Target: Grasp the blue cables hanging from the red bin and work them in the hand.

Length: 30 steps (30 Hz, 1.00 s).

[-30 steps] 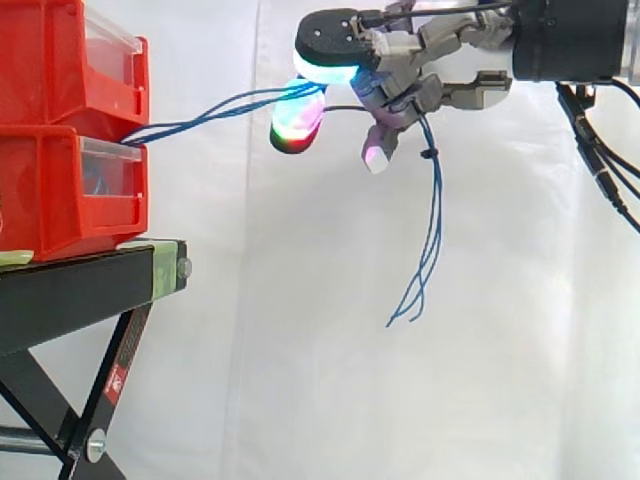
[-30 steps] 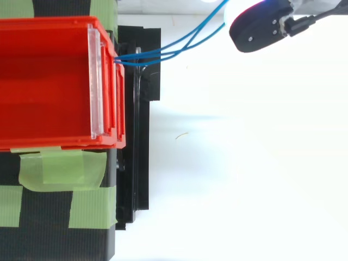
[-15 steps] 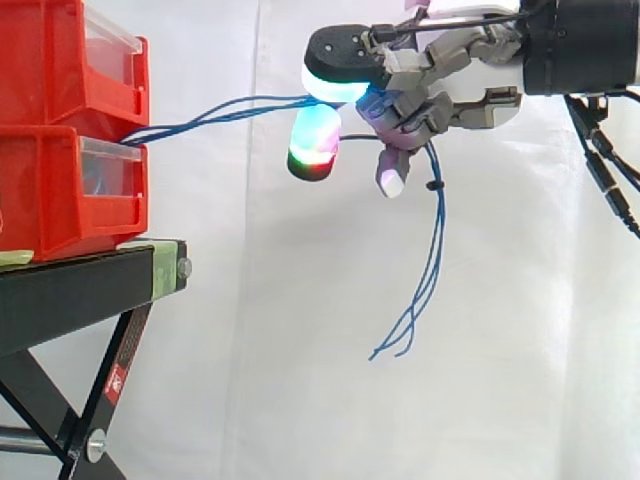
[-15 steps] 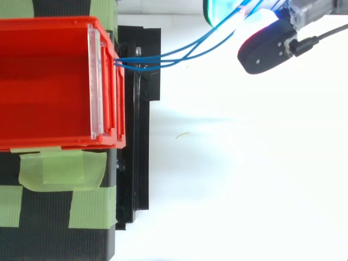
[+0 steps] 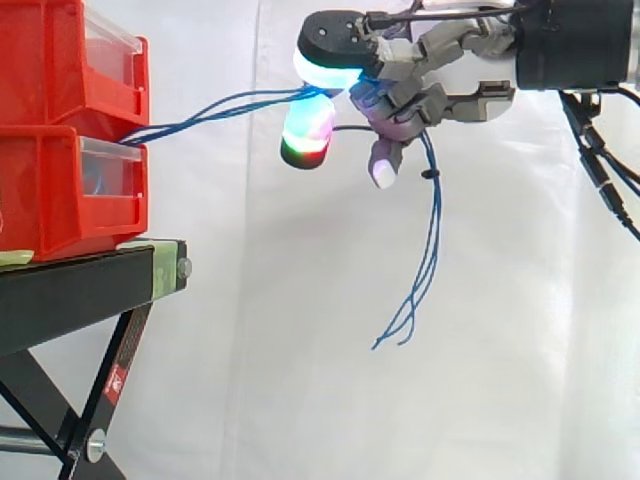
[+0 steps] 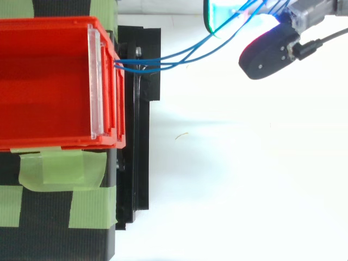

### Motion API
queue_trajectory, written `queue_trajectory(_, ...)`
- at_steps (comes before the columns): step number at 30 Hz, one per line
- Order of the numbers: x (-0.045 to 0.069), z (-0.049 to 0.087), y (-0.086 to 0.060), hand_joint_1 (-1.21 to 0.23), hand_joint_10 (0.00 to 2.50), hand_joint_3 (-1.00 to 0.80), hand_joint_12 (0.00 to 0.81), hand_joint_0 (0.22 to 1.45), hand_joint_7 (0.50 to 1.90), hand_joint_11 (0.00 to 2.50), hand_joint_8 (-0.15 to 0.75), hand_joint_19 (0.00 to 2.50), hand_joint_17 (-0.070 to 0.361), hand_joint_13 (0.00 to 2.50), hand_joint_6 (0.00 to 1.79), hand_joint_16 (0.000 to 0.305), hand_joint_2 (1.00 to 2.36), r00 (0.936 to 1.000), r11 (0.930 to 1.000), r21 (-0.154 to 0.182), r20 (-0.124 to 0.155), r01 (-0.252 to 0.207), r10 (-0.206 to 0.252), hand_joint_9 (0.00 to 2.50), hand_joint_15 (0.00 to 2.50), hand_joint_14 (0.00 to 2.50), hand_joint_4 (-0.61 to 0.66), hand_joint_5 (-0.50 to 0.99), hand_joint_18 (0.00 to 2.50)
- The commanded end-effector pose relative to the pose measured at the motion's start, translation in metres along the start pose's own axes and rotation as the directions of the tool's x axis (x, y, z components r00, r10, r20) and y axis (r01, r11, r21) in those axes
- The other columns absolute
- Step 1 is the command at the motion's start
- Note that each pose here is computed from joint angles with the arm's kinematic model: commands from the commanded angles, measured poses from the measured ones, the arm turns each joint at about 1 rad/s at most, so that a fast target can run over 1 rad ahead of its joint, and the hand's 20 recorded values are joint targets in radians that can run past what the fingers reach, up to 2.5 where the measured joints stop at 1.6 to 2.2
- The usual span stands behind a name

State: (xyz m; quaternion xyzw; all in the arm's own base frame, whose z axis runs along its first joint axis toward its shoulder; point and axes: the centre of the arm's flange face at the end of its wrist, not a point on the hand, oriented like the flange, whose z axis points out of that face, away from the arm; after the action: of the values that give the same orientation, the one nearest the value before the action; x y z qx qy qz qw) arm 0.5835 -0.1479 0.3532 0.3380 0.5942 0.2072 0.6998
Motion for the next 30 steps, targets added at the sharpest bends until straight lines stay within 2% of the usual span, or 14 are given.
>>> queue_trajectory(1,-0.001,0.004,0.000,-0.65,2.50,-0.92,0.490,0.79,1.29,2.50,0.400,0.54,0.119,1.01,0.24,0.053,1.00,0.9994,0.9998,-0.011,0.031,0.016,-0.015,0.70,1.65,2.50,0.27,0.36,1.18)
queue_trajectory(3,0.003,0.007,-0.002,-0.65,2.50,-0.93,0.491,0.80,1.29,2.50,0.401,0.56,0.119,1.02,0.24,0.053,1.00,0.9993,0.9998,-0.014,0.034,0.016,-0.016,0.71,1.63,2.50,0.27,0.36,1.18)
queue_trajectory(11,0.004,0.010,0.003,-0.69,2.50,-0.92,0.494,0.80,1.29,2.50,0.401,0.55,0.119,1.02,0.25,0.053,1.00,0.9979,0.9991,-0.031,0.058,0.029,-0.028,0.71,1.66,2.50,0.27,0.36,1.18)
queue_trajectory(16,0.018,0.018,-0.004,-0.71,2.50,-0.87,0.490,0.82,1.31,2.50,0.397,0.56,0.116,1.01,0.28,0.052,1.01,0.9977,0.9989,-0.037,0.062,0.030,-0.028,0.70,1.65,2.50,0.26,0.35,1.18)
queue_trajectory(17,0.019,0.019,-0.004,-0.71,2.50,-0.86,0.490,0.82,1.31,2.50,0.395,0.58,0.117,1.01,0.30,0.052,1.01,0.9974,0.9987,-0.046,0.070,0.021,-0.018,0.70,1.65,2.50,0.26,0.34,1.17)
queue_trajectory(19,0.019,0.020,-0.003,-0.72,2.50,-0.86,0.493,0.82,1.26,2.50,0.403,0.58,0.116,1.01,0.46,0.052,1.01,0.9974,0.9987,-0.047,0.069,0.021,-0.018,0.70,1.68,2.50,0.26,0.31,1.17)
queue_trajectory(23,0.021,0.018,-0.005,-0.72,2.50,-0.88,0.496,0.82,1.25,2.50,0.394,0.57,0.118,1.01,0.49,0.053,1.01,0.9980,0.9990,-0.037,0.059,0.024,-0.022,0.70,1.64,2.50,0.26,0.30,1.18)
queue_trajectory(30,0.024,0.019,-0.002,-0.72,2.50,-0.92,0.486,0.82,1.24,2.50,0.393,0.57,0.116,1.01,0.53,0.052,1.00,0.9978,0.9988,-0.041,0.062,0.027,-0.024,0.70,1.62,2.50,0.26,0.30,1.18)
